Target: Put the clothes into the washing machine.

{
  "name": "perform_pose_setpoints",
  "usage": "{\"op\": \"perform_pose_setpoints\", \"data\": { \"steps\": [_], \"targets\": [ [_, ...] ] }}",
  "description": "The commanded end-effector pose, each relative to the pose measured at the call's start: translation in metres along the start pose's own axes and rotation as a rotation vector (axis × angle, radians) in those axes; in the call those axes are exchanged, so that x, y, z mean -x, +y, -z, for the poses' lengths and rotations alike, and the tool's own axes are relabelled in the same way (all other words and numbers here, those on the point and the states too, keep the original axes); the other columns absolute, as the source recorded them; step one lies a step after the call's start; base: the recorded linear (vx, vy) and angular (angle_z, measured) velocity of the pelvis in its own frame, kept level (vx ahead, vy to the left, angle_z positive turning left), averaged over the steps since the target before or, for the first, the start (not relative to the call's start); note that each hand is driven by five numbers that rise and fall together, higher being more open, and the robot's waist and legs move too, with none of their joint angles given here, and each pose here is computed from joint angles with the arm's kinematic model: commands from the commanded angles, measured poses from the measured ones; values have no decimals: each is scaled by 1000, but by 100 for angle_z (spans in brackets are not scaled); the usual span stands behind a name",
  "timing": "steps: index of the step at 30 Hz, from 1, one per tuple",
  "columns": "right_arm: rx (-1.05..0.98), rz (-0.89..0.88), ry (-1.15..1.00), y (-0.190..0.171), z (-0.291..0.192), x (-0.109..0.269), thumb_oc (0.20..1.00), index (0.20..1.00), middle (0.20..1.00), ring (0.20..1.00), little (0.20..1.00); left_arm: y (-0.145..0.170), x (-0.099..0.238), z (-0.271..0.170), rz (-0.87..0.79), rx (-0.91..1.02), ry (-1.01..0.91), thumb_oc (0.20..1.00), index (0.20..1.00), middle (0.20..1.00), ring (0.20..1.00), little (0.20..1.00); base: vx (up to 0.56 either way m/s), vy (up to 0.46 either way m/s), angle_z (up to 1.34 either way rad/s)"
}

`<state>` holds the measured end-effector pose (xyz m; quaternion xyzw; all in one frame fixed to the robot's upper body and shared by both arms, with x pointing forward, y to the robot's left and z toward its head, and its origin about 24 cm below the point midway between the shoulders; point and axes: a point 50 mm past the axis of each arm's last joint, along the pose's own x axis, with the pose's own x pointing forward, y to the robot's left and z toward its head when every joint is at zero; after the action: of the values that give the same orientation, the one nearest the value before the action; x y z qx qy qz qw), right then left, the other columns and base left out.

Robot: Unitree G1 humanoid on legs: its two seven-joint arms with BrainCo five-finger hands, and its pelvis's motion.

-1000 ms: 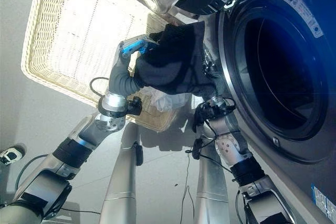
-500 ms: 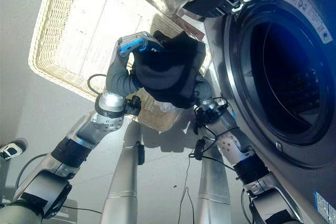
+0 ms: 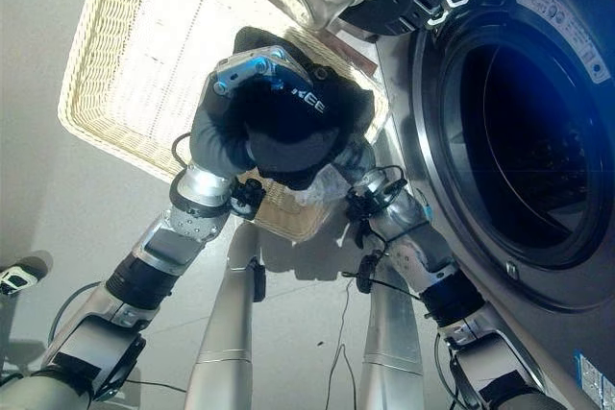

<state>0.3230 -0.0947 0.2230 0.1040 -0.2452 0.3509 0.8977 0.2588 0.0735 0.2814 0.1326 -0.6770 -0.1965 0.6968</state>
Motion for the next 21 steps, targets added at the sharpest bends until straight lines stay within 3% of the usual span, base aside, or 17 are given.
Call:
{"op": "perform_pose_setpoints", "data": {
  "steps": [1,12,13,14,21],
  "targets": [
    [7,-108,-139,27,-24,-12,200,200,200,200,200,-4,-27,-39,-25,70,-264,200,200,200,200,200,0,0,0],
    [-72,-113,-171,26,-27,-10,200,200,200,200,200,-3,-27,-35,-5,40,-216,200,200,200,200,200,0,0,0],
    [-84,-115,-177,26,-27,-10,200,200,200,200,200,-3,-26,-34,-7,41,-202,438,438,438,438,438,0,0,0],
    [-92,-117,-183,25,-28,-9,200,200,200,200,200,-2,-26,-32,-10,36,-183,1000,1000,1000,1000,1000,0,0,0],
    [-187,-107,-282,18,-38,-2,200,200,200,200,200,1,-16,-6,-6,-173,24,1000,1000,1000,1000,1000,0,0,0]
  ]
}}
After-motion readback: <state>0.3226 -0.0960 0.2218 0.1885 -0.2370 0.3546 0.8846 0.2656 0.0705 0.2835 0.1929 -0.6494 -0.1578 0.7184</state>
